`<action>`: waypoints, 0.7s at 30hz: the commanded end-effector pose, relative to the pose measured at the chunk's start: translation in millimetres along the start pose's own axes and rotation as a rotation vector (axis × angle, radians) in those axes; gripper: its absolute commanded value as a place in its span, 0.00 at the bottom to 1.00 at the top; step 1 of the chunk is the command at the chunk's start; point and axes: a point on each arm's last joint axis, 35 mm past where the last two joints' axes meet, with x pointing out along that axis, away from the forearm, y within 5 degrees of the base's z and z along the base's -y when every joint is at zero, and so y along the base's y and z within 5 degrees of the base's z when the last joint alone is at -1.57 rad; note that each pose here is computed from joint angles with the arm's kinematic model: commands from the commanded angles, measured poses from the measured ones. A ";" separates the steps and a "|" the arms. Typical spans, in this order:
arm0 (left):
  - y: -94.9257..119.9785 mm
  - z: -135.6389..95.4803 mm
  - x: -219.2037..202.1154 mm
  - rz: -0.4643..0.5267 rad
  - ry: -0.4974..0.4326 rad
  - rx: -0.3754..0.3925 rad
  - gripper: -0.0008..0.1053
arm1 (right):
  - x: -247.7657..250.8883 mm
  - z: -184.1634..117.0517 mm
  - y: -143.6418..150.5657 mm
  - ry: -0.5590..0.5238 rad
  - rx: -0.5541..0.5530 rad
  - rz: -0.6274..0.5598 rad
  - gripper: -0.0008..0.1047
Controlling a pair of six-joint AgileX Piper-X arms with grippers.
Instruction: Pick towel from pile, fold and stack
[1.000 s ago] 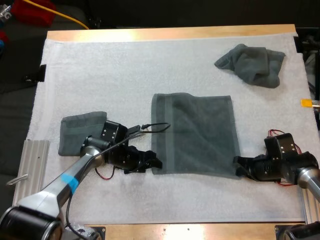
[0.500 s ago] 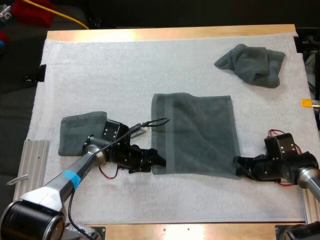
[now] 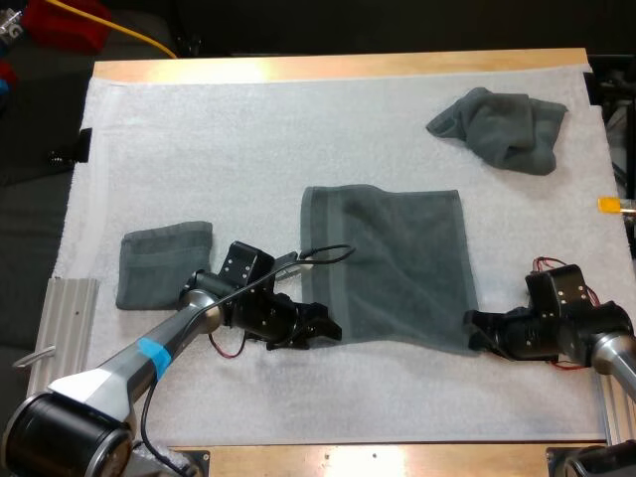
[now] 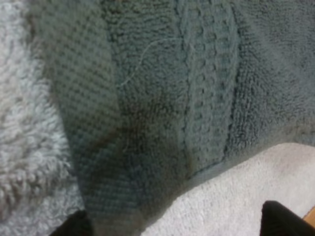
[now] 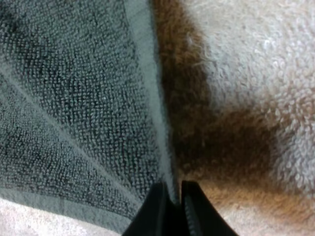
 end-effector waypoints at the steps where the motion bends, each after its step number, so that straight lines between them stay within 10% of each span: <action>1: 3.3 1.5 5.0 0.034 -0.008 -0.006 0.56 | -1.2 -1.0 0.4 0.004 -0.010 0.005 0.01; 14: 5.7 4.5 4.7 0.112 -0.080 -0.007 0.02 | -1.2 -1.0 0.4 0.004 -0.015 0.005 0.01; 21: 5.5 5.1 4.6 0.114 -0.086 0.007 0.01 | -1.2 -1.0 0.5 0.004 -0.033 0.007 0.01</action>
